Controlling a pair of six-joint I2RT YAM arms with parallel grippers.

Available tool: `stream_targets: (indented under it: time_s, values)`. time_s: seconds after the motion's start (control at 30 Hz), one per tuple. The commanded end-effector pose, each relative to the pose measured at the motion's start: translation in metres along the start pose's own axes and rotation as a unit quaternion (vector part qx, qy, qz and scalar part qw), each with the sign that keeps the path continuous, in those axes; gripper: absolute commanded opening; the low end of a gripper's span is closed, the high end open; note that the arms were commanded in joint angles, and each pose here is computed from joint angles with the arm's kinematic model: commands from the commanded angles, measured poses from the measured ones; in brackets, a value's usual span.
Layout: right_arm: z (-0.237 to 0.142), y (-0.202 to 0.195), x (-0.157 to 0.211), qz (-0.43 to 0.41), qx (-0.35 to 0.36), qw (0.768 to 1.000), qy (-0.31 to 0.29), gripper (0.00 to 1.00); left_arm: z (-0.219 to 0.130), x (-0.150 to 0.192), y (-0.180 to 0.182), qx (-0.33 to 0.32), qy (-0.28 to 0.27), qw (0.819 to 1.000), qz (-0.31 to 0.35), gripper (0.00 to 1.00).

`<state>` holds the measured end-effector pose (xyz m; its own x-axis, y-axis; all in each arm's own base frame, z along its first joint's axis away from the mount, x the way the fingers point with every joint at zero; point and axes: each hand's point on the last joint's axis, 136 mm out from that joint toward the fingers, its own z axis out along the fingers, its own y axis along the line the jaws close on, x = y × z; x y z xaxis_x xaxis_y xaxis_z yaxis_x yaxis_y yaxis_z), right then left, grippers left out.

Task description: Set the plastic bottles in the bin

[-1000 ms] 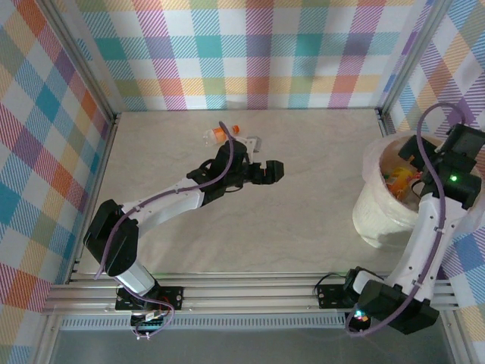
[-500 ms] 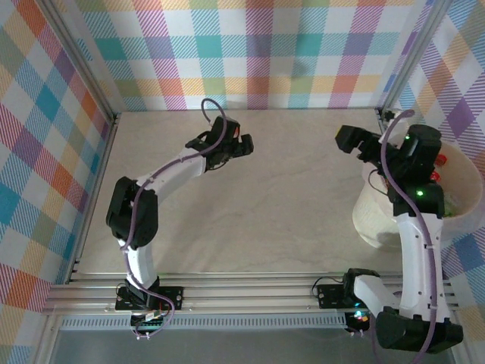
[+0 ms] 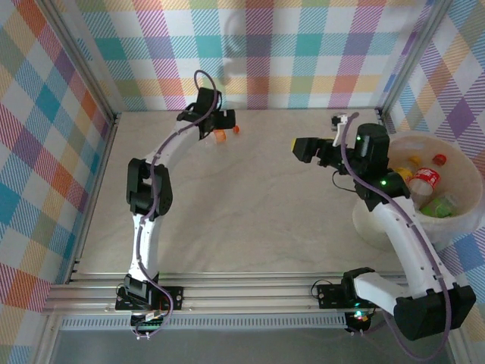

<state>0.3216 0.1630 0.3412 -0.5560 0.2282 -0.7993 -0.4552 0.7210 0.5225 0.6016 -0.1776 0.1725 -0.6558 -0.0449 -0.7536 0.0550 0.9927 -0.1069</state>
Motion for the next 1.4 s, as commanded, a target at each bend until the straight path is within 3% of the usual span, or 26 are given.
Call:
stream_targets:
  time_s: [0.0, 0.23, 0.43, 0.73, 1.1, 1.37]
  values:
    - [0.006, 0.005, -0.004, -0.007, -0.002, 1.0, -0.01, 1.0, 0.025, 0.013, 0.012, 0.035, 0.047, 0.997, 0.055, 1.0]
    - [0.011, 0.002, -0.004, -0.012, 0.012, 1.0, -0.011, 1.0, 0.061, 0.015, 0.034, 0.11, 0.063, 0.992, 0.011, 1.0]
    - [0.011, -0.004, -0.003, -0.007, 0.033, 0.999, -0.008, 1.0, 0.072, 0.025, 0.026, 0.211, 0.09, 0.973, -0.029, 1.0]
    - [0.006, 0.0, -0.004, -0.007, 0.037, 0.999, -0.012, 1.0, 0.084, 0.058, 0.015, 0.254, 0.14, 0.955, -0.06, 0.99]
    - [0.003, 0.0, -0.003, -0.009, 0.045, 0.999, -0.012, 1.0, 0.077, 0.086, 0.003, 0.261, 0.184, 0.946, -0.055, 0.85]
    - [0.0, -0.004, 0.001, -0.014, 0.055, 0.998, -0.012, 1.0, 0.074, 0.1, -0.002, 0.238, 0.194, 0.951, -0.042, 0.63]
